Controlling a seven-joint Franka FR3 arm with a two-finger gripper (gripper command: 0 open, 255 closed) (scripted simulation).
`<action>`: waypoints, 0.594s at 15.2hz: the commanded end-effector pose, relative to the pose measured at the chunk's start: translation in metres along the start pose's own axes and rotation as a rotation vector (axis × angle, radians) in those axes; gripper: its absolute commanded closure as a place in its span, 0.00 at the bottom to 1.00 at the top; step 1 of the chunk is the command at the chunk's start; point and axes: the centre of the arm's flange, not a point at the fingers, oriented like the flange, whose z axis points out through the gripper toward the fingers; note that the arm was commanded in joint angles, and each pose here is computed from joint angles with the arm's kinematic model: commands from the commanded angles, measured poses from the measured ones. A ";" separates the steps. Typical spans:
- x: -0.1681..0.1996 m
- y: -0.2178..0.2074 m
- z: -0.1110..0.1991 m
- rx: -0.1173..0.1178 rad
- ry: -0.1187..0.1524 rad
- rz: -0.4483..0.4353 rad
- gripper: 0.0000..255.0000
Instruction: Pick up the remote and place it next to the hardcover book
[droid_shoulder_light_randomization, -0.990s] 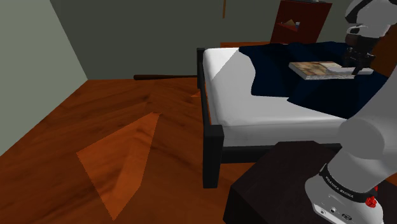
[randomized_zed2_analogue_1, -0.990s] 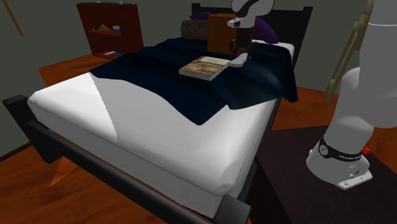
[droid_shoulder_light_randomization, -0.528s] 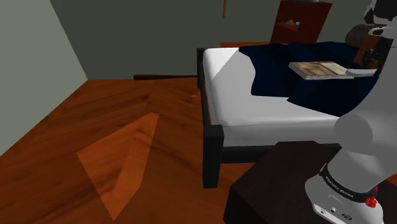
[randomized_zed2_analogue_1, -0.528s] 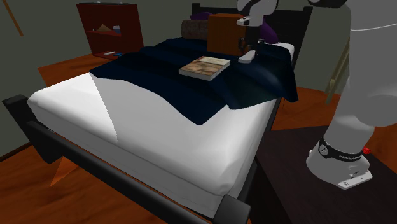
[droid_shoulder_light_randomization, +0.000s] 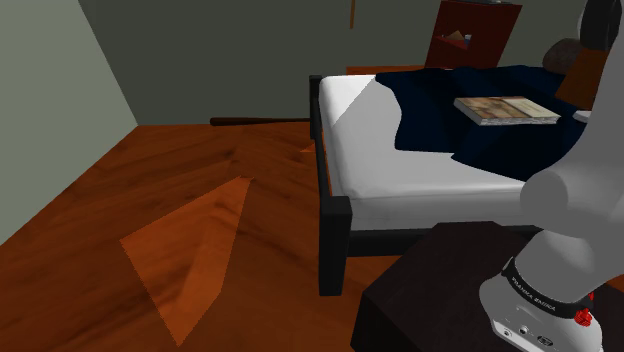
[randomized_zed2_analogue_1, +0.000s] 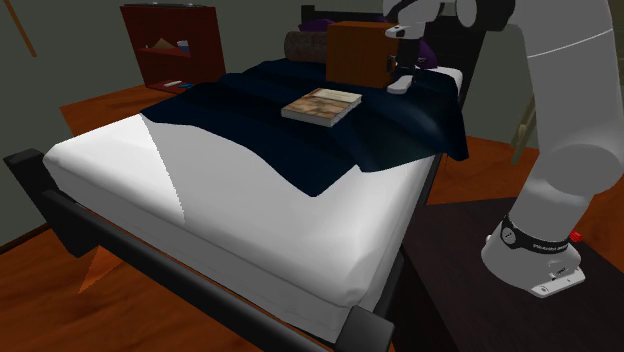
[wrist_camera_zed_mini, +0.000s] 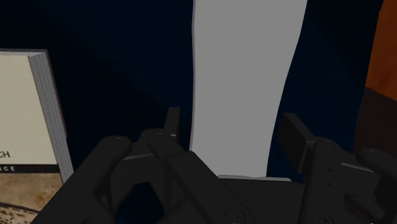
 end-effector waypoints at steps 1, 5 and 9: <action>-0.003 0.000 0.010 -0.001 0.000 -0.001 1.00; -0.003 0.000 0.031 -0.001 0.000 -0.001 1.00; -0.003 0.001 0.053 -0.001 0.000 -0.001 1.00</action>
